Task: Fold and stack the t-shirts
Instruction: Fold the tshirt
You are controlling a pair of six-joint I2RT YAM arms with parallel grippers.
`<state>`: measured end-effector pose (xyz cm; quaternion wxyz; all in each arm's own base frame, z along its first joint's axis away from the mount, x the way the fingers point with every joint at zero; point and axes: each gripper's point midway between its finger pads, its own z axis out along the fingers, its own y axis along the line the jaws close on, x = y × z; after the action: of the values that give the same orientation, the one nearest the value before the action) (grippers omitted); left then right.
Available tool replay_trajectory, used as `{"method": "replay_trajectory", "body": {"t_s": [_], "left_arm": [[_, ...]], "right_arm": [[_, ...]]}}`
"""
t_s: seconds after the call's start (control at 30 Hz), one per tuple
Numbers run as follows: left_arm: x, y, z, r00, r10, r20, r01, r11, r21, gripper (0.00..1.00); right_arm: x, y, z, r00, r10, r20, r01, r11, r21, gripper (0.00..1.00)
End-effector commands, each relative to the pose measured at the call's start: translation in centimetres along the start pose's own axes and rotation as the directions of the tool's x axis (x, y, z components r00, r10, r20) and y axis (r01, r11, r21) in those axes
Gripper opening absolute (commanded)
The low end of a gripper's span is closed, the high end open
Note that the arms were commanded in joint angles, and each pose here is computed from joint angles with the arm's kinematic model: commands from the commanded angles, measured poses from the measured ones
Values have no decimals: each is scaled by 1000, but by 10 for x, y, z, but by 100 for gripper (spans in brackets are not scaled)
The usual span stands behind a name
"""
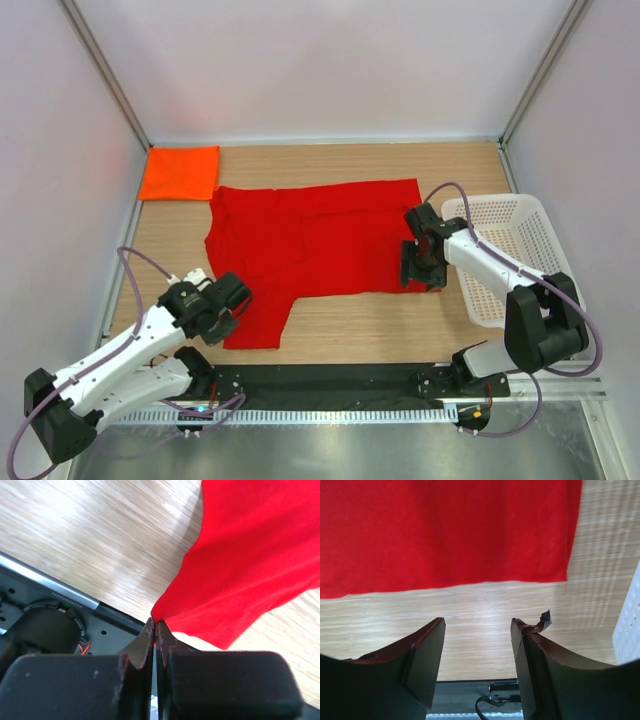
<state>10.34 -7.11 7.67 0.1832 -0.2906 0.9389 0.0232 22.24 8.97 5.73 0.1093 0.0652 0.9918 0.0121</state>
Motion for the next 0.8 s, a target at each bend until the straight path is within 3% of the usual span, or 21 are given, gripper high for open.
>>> {"method": "replay_trajectory", "body": {"t_s": [0.0,0.3,0.77], "left_arm": [[-21,15,-13,994,-49,97,53,998,-42,0],[-33,22,-27,983,-106,150,109,994,-6,0],[-53,39,-47,957,-169,237,170,985,15,0]], "right_arm": [[-10,-11,7,999,-24,44,21,998,66,62],[-15,-24,19,998,-16,59,8,992,129,62],[-13,-28,29,974,181,133,-195,975,101,58]]}}
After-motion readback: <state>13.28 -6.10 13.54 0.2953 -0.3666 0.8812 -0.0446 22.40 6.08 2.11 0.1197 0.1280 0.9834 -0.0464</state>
